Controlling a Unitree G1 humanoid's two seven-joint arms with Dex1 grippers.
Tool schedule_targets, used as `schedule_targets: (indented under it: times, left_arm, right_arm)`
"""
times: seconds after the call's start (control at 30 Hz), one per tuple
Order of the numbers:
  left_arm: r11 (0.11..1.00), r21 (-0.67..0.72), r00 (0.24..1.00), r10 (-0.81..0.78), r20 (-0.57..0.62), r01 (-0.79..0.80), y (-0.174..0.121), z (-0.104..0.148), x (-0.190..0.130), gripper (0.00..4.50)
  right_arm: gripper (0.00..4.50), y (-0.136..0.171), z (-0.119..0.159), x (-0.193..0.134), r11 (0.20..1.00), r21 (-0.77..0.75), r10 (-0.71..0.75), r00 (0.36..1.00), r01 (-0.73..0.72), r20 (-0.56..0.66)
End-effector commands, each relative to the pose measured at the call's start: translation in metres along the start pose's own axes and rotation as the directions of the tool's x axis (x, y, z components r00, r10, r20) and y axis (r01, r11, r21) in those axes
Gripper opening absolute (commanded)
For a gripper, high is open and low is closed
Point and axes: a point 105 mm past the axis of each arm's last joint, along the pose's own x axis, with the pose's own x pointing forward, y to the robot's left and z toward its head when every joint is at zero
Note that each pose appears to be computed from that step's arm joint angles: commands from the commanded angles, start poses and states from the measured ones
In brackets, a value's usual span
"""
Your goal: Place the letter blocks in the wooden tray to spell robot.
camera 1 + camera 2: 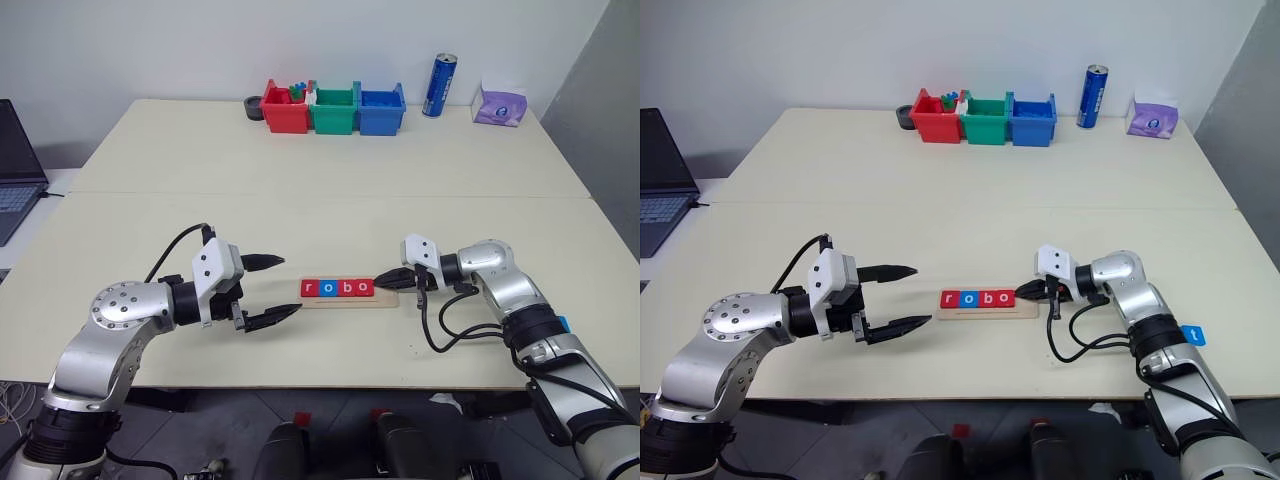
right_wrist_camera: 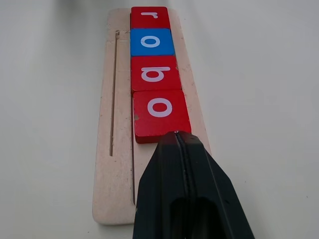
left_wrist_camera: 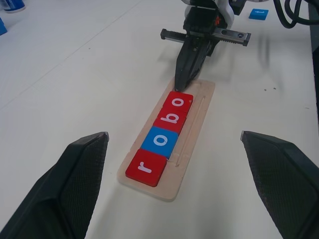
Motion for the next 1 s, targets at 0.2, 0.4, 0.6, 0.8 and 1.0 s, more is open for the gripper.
schedule_targets:
  times: [0.2,0.4,0.6,0.8,1.0]
  left_arm:
    - [0.998,0.061,1.000,0.006,0.014,-0.007,0.004,0.011,-0.001,4.50]
    - [0.998,0.061,0.999,-0.034,0.039,0.031,-0.004,0.015,0.007,4.50]
    - [0.995,0.055,0.991,-0.090,0.100,0.085,-0.017,0.024,0.028,4.50]
    - [0.990,0.041,0.966,-0.142,0.215,0.136,-0.026,0.038,0.072,4.50]
    - [0.979,0.054,0.935,-0.206,0.288,0.199,-0.039,0.050,0.115,4.50]
  right_arm:
    - [0.02,-0.003,0.018,-0.006,0.999,-0.033,-0.031,0.998,0.033,0.056]
    - [0.02,-0.003,0.033,-0.047,0.995,-0.006,-0.098,0.994,0.098,0.055]
    - [1.31,0.009,0.032,-0.091,0.948,0.110,-0.298,0.954,0.298,-0.010]
    - [3.47,0.025,-0.004,-0.142,0.713,0.251,-0.612,0.756,0.655,-0.232]
    - [4.49,0.050,-0.036,-0.180,0.455,0.265,-0.733,0.527,0.850,-0.430]
